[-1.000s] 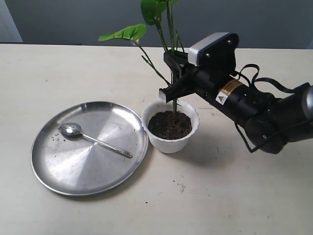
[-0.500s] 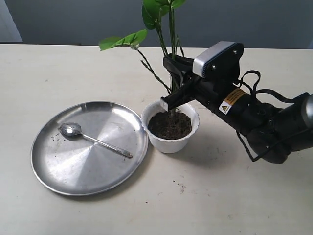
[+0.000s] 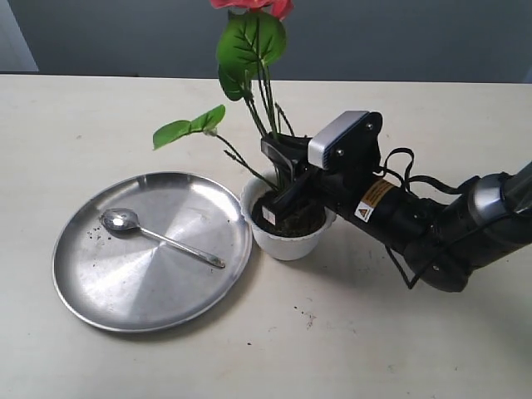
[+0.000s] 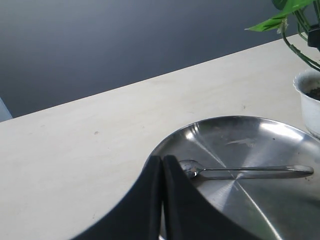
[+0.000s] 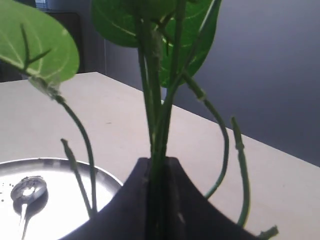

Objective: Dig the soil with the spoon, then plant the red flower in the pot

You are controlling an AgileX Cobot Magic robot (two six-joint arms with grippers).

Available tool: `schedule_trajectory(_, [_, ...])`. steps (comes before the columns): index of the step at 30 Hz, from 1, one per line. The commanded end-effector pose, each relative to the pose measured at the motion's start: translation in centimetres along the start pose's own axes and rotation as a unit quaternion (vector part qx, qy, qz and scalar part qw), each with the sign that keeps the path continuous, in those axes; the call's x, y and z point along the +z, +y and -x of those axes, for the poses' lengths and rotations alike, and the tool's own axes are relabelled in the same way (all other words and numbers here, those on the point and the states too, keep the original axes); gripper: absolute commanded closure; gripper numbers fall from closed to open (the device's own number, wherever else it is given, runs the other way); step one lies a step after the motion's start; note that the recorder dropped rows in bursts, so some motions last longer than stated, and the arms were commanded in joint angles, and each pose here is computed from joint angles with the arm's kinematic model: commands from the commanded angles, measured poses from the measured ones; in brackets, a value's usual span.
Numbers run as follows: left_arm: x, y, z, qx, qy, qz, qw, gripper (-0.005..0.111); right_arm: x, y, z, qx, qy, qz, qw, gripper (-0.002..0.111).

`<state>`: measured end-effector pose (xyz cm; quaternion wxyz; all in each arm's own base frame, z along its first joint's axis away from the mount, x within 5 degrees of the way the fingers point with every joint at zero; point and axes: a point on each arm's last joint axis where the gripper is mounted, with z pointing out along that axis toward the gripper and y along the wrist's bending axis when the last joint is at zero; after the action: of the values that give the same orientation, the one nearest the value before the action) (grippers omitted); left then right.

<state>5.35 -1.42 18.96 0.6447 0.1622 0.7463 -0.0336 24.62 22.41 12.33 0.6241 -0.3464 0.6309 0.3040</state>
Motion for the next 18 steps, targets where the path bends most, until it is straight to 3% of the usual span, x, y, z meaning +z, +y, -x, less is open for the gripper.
schedule_trajectory(1, [-0.03,-0.02,0.21,-0.005,-0.009,-0.002,1.000,0.106,-0.15,0.50,-0.97,-0.005,0.034,0.023,0.999,0.106])
schedule_trajectory(8, [-0.03,-0.02,0.21,-0.005,-0.009,-0.002,1.000,0.106,-0.25,1.16,-1.03,-0.023,0.036,0.060,0.997,0.106])
schedule_trajectory(18, [-0.03,-0.02,0.21,-0.005,-0.009,-0.002,1.000,0.106,-1.10,1.31,-1.60,-0.019,0.052,0.053,0.997,0.106])
